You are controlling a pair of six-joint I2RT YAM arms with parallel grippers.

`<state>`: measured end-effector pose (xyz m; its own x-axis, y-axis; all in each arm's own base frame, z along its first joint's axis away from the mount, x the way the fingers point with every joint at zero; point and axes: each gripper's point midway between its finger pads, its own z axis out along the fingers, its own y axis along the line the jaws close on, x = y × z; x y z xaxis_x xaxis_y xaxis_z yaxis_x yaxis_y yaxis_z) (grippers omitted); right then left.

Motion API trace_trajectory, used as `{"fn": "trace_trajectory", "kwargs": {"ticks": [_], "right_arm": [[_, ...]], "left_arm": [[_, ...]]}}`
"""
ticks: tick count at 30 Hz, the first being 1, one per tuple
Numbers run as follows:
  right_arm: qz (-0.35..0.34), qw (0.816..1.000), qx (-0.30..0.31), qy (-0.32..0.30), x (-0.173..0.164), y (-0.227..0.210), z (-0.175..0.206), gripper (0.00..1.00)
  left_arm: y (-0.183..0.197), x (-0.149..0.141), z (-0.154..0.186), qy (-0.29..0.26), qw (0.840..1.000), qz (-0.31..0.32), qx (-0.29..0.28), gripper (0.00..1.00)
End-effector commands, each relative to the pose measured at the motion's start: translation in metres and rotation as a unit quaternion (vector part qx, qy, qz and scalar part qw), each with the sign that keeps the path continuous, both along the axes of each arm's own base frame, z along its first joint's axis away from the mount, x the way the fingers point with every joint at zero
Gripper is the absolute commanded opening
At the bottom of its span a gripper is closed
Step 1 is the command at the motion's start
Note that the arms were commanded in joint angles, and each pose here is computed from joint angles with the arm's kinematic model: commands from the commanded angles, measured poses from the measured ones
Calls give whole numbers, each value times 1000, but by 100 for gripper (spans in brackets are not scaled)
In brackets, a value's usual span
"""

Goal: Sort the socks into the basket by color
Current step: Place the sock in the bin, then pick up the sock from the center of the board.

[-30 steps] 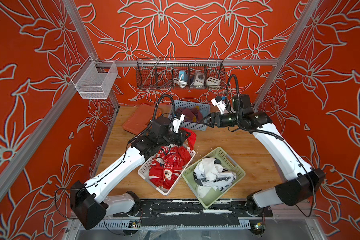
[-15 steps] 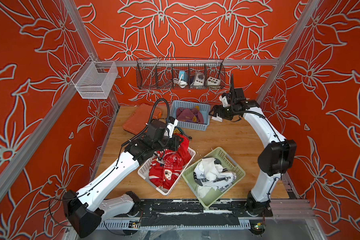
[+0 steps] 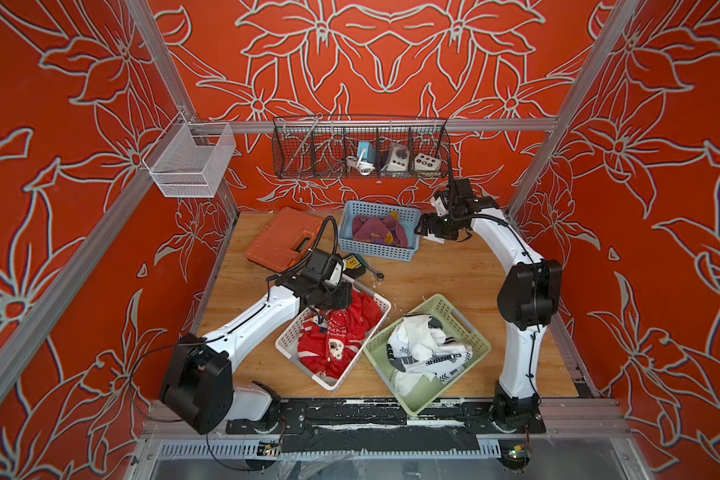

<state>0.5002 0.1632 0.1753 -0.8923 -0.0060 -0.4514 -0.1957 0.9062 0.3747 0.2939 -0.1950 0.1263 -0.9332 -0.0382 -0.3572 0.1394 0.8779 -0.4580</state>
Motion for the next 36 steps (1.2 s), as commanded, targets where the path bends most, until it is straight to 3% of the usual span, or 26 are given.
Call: {"fn": "trace_trajectory", "kwargs": {"ticks": [1, 6, 10, 12, 15, 18, 28, 36], "right_arm": [[-1, 999, -33, 4, 8, -13, -11, 83], [-3, 998, -68, 1, 24, -26, -19, 83], [-4, 995, -100, -3, 36, -35, -30, 83], [-8, 993, -114, -6, 42, -41, -35, 83], [-13, 993, -114, -17, 49, -45, -34, 83], [-12, 994, -105, -26, 52, -47, -31, 83], [-60, 991, -111, -37, 49, -67, -45, 82], [-64, 991, -108, -54, 72, -82, -44, 84]], "left_arm": [[-1, -1, -21, 33, 999, 1, 7, 2], [5, -14, -59, 84, 996, 4, 29, 3], [1, -18, -71, 97, 995, 1, 16, 11], [-3, -17, -67, 88, 996, -3, 1, 21], [-8, -13, -50, 60, 998, -10, -16, 48], [-8, -9, -23, 21, 999, -12, -26, 60], [-1, -6, 55, -71, 996, -5, -47, 73], [-1, -13, 65, -66, 996, -6, -60, 74]]}}
